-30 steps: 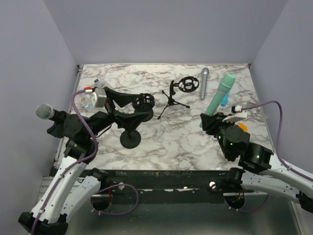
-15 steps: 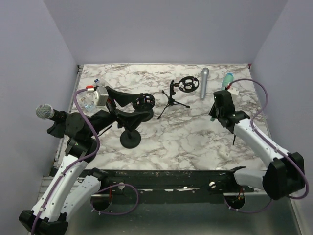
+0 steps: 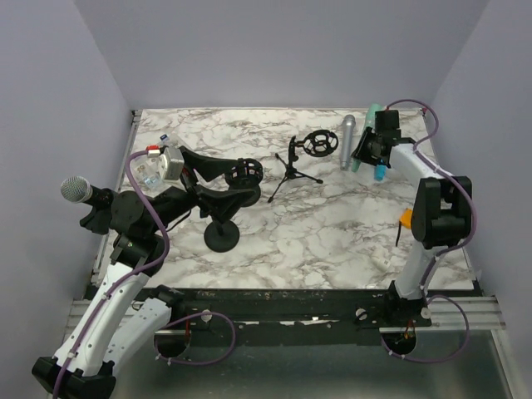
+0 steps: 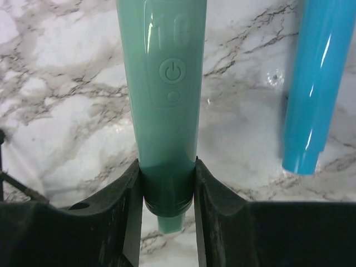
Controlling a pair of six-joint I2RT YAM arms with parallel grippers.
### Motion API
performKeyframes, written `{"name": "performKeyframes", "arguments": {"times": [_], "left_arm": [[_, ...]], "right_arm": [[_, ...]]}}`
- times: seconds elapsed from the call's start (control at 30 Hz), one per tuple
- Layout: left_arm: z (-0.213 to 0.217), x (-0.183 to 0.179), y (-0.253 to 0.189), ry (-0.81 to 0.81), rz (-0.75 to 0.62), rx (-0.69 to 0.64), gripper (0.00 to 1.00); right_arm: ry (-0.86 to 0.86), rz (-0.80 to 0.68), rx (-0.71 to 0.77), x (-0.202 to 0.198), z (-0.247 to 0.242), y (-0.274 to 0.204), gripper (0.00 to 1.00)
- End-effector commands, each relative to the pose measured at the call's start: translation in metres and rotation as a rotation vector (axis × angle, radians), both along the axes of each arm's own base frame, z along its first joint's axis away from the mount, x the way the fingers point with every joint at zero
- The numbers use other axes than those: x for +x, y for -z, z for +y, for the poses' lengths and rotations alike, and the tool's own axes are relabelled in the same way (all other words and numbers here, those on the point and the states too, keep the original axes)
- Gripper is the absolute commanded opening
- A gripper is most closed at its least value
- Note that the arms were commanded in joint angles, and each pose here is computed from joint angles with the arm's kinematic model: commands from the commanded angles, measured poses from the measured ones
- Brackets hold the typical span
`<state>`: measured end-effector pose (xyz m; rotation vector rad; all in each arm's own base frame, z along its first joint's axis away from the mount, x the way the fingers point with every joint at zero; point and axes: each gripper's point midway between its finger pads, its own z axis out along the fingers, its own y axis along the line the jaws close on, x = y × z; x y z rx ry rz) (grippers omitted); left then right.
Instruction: Remove the microphone from the stand
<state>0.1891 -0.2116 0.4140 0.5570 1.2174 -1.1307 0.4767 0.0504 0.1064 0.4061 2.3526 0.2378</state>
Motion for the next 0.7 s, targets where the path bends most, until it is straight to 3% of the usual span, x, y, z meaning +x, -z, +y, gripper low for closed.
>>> {"name": "performKeyframes", "arguments": {"times": [0.0, 0.33, 0.67], "left_arm": [[0.0, -0.006, -0.008, 0.015, -0.032, -0.004, 0.99], [-0.004, 0.002, -0.001, 0.015, 0.0, 0.01, 0.99], [-0.008, 0.009, 0.006, 0.024, 0.028, 0.018, 0.99]], "right_arm": [[-0.04, 0.02, 0.002, 0.024, -0.004, 0.012, 0.09], [-0.054, 0.135, -0.016, 0.037, -0.022, 0.062, 0.11], [-0.046, 0.157, -0.037, 0.041, -0.026, 0.078, 0.25]]}}
